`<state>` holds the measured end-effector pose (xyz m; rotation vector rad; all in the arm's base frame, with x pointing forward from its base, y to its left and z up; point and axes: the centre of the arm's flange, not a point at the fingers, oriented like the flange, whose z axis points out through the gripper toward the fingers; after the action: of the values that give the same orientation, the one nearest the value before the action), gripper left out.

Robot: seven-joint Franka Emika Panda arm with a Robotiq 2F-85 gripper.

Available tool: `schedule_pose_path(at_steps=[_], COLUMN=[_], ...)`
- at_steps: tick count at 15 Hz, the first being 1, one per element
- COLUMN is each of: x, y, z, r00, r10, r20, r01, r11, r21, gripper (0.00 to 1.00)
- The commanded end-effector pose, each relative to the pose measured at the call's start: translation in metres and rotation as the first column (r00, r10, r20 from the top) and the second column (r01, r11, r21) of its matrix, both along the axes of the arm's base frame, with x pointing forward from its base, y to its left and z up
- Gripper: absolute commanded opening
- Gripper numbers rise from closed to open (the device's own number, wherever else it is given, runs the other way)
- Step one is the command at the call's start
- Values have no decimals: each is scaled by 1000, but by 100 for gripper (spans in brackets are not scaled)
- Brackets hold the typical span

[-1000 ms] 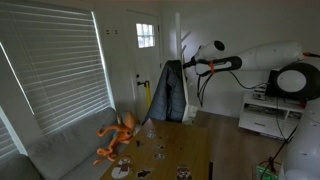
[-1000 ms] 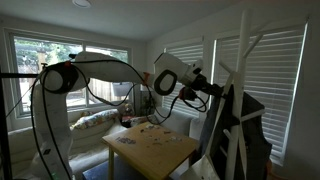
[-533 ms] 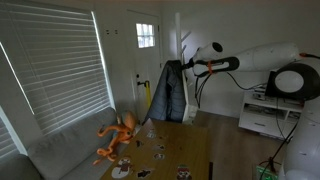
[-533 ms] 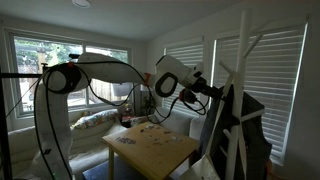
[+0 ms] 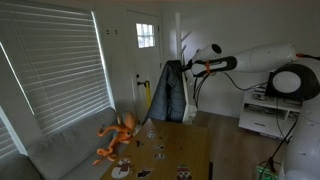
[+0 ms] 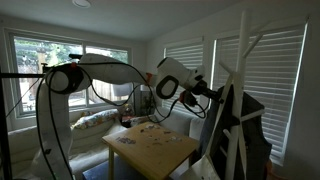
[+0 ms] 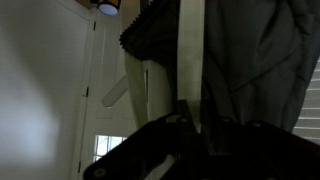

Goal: Put the white bag on the brown table

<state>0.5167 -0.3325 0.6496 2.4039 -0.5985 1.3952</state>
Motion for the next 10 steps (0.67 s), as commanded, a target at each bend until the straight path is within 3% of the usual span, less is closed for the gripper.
schedule_pose_path(at_steps=[1,10], x=[-1,-16], y=[-6,16], z=[5,33], r00=[1000,999], r10=[8,18], r20=[12,33], r01=[-8,-15], r11=[1000,998], r21=[-5,-67], gripper=[0,1])
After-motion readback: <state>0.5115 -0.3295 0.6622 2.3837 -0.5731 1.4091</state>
